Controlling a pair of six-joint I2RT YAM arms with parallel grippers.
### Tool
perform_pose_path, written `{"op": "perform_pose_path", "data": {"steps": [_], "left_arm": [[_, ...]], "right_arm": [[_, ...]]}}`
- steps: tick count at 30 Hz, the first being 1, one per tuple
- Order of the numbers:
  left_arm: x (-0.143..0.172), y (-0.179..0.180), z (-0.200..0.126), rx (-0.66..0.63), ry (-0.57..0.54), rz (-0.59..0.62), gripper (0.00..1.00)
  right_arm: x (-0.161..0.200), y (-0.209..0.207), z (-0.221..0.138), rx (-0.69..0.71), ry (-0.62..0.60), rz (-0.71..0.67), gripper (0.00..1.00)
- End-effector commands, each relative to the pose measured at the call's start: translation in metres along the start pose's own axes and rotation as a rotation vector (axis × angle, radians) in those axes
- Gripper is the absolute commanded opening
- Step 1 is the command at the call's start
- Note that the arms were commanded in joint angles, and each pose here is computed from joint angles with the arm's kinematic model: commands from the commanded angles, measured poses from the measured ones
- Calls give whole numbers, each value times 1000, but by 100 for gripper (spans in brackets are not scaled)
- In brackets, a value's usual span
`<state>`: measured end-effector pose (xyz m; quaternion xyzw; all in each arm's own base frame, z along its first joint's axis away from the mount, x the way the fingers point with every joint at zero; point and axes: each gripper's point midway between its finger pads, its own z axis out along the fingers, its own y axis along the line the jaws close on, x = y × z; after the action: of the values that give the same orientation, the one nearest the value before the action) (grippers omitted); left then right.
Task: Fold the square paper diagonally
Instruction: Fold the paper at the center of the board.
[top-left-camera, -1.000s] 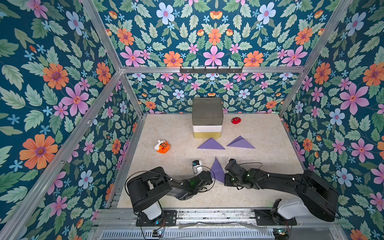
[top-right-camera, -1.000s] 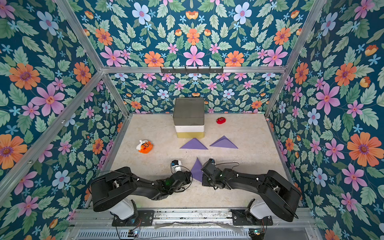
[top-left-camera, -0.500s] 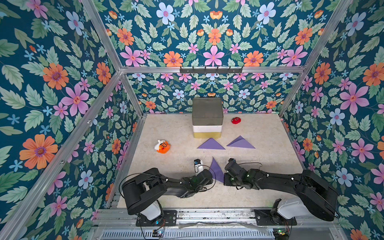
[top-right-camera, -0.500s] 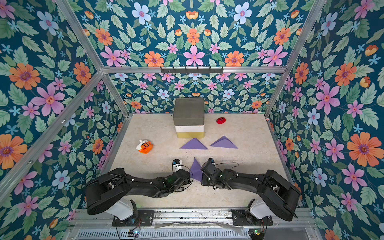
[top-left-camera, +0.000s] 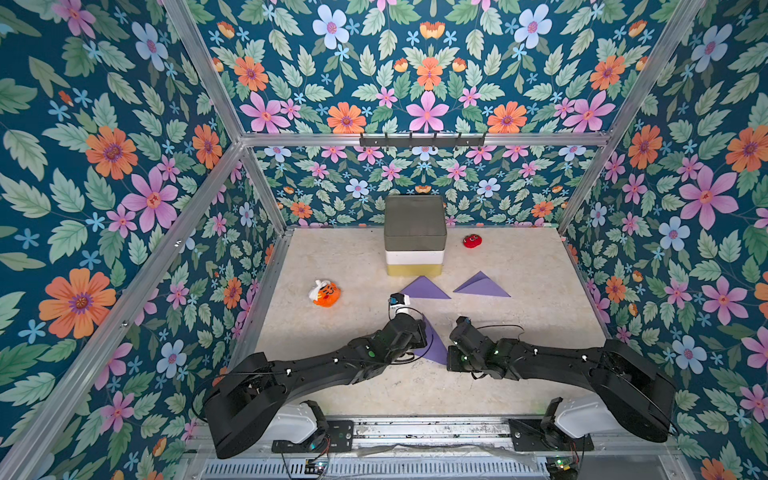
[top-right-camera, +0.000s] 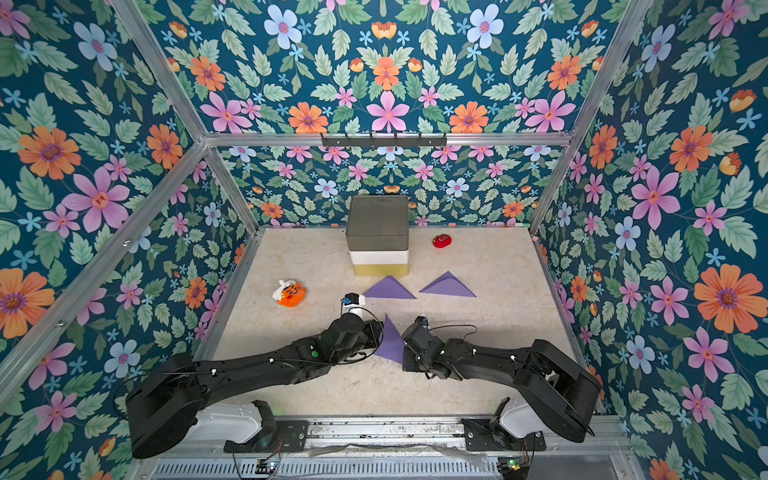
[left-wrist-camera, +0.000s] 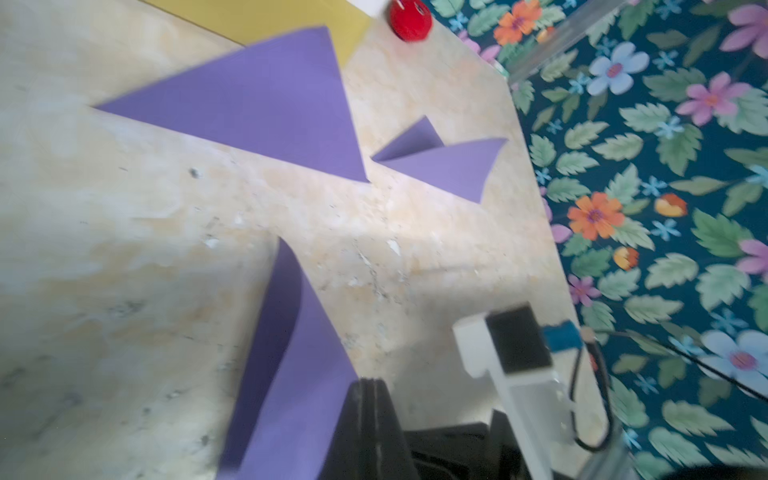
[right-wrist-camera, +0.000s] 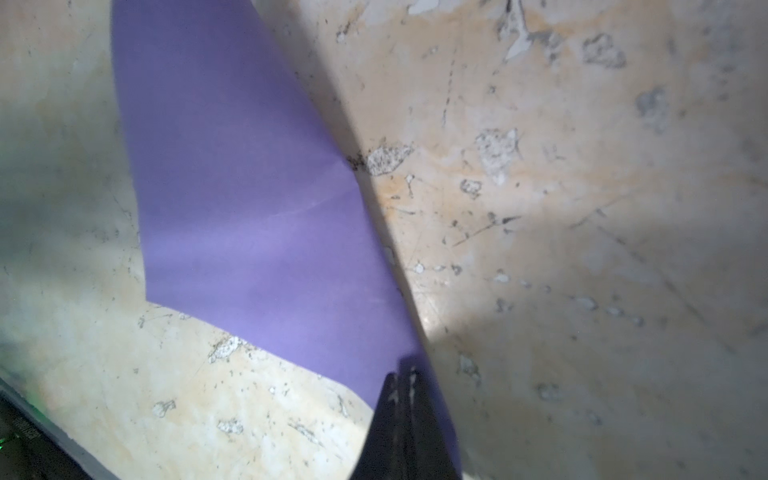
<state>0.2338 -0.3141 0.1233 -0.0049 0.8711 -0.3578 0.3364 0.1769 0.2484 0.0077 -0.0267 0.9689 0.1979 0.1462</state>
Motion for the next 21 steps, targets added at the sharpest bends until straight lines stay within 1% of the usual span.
{"op": "perform_pose_path", "data": {"steps": [1, 5, 10, 14, 21], "left_arm": [[12, -23, 9, 129, 69, 0, 0], [32, -22, 28, 154, 141, -23, 0], [49, -6, 44, 115, 182, -33, 0], [56, -1, 55, 108, 200, -36, 0], [60, 6, 69, 108, 211, -47, 0]], "right_arm": [[30, -33, 1, 119, 117, -5, 0], [31, -34, 1, 124, 121, -9, 0], [30, -32, 1, 112, 116, -3, 0], [33, -33, 3, 112, 123, -2, 0], [36, -34, 3, 107, 132, 6, 0]]}}
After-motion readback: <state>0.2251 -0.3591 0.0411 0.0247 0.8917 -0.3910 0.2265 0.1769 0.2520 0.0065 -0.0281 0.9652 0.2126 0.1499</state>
